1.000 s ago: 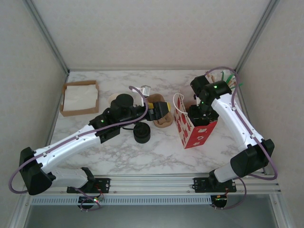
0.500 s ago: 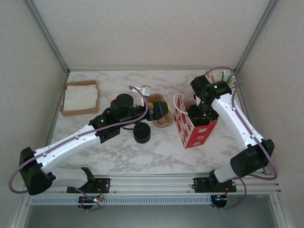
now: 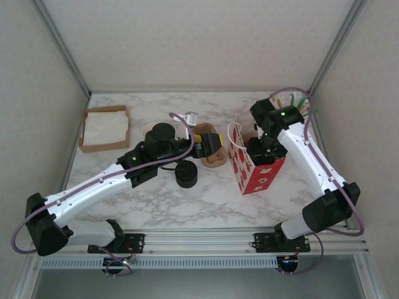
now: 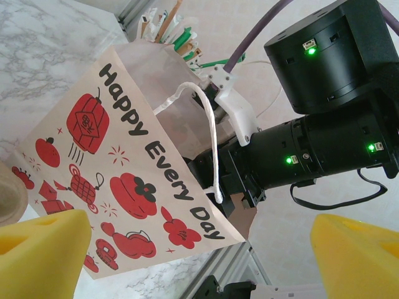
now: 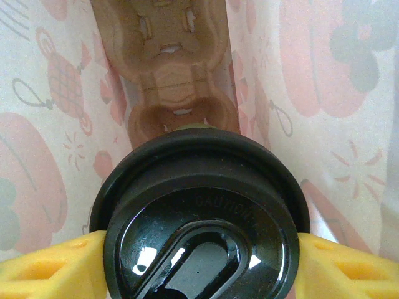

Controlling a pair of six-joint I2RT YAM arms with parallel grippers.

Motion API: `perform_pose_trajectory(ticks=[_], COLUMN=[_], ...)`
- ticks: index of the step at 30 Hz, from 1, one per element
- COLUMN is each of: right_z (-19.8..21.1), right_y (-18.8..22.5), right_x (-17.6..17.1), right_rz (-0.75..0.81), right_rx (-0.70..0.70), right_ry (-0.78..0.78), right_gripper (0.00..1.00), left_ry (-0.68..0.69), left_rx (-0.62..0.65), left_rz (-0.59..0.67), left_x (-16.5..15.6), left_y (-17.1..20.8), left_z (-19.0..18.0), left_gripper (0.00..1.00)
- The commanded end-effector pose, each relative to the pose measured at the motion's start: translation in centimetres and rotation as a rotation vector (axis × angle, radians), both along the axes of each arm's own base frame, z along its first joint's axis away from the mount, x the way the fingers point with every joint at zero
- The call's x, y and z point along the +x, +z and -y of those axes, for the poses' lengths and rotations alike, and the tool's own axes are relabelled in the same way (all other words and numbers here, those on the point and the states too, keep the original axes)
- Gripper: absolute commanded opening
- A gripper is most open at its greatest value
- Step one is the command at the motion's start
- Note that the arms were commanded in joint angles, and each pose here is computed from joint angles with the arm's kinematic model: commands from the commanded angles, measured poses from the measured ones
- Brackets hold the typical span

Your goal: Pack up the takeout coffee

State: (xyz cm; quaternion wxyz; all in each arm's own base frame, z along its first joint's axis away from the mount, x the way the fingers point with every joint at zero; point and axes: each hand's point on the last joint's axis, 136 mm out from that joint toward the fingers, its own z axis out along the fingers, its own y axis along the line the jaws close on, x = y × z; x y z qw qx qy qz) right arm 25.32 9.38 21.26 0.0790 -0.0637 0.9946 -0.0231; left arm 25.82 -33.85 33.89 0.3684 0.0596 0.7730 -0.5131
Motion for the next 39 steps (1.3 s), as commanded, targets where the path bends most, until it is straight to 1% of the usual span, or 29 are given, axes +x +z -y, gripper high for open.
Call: perform_pose_trajectory(ticks=[1, 14, 21, 30, 35, 39], right_z=[-0.1, -0.3, -0.2, -0.1, -0.1, 0.0], right_y=[-0.3, -0.4, -0.4, -0.3, -0.3, -0.5], right_x=[-0.2, -0.1, -0.1, 0.0, 0.2, 0.3], right_rz=[-0.013, -0.019, -0.020, -0.013, -0.015, -0.021], right_rx=[0.017, 0.025, 0.019, 0.017, 0.017, 0.013], right_ry=[0.007, 0.008, 0.008, 0.008, 0.006, 0.004], right_gripper=[0.69, 0.69, 0.69, 0.69, 0.69, 0.69], left_ry=[-0.006, -0.011, -0.062, -0.097, -0.114, -0.114], left_rx=[-0.013, -0.018, -0.009, -0.013, -0.020, -0.013], left_rz=[0.026, 0.019, -0.007, 0.002, 0.006, 0.008], left_x=[-0.2, -0.3, -0.7, -1.4, -1.7, -1.5], left_y=[0.8, 0.5, -0.3, 0.2, 0.3, 0.1], left_z=[0.3, 0.3, 1.4, 2.9, 3.7, 4.1], left_gripper=[0.91, 0.91, 0.91, 0.90, 0.88, 0.83])
